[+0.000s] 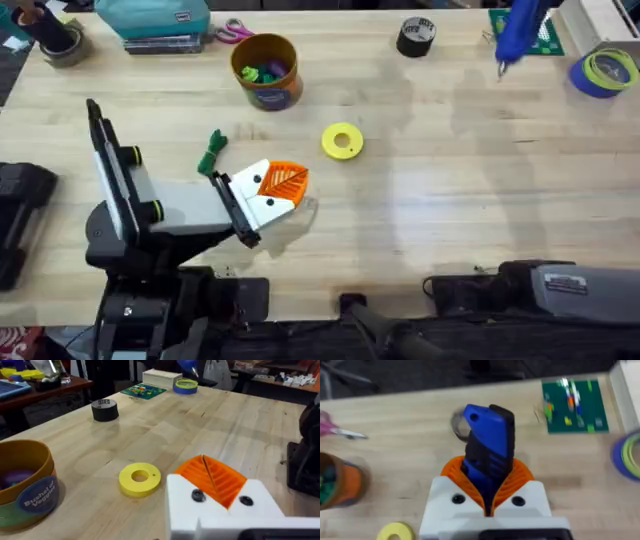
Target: Pick up the gripper from the table and insert it into the empty holder that is missing its gripper. Then pick up a screw, insert it into the mounting hole, and use the screwdriver to tighten it. Finally, clean up the table by picking up the vegetable and placing it into the bucket.
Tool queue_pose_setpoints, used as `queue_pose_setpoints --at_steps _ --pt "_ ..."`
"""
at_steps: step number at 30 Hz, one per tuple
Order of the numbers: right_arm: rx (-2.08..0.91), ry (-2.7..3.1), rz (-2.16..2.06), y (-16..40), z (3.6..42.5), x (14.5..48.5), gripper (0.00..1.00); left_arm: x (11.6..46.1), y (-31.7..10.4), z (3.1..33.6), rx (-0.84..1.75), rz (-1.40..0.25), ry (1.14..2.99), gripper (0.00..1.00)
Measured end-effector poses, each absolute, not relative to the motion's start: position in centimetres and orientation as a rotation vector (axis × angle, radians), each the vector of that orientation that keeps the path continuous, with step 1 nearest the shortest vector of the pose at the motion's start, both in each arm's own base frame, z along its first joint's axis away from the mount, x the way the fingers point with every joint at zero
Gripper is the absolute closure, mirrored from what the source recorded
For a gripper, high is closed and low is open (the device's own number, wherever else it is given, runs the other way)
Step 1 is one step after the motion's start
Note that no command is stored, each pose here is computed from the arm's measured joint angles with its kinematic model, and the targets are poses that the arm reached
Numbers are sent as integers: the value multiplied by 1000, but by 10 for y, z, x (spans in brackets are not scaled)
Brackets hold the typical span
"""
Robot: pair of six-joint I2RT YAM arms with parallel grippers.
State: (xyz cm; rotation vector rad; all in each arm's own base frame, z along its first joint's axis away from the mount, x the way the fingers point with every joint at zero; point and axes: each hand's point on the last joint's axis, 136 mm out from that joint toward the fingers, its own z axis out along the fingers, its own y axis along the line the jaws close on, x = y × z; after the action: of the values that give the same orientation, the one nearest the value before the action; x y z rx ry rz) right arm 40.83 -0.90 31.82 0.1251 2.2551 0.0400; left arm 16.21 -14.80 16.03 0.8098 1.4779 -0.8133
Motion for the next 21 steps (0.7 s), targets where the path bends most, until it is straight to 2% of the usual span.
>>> queue_pose_setpoints --at_steps 11,16,21 --pt "-259 1824 412 118 442 422 976 162 -148 160 810 -814 1478 993" --pt "-439 1654 611 183 478 400 976 162 -148 160 810 -814 1478 993" --pt "-611 1411 771 246 521 363 976 162 -148 160 810 -813 1478 993"
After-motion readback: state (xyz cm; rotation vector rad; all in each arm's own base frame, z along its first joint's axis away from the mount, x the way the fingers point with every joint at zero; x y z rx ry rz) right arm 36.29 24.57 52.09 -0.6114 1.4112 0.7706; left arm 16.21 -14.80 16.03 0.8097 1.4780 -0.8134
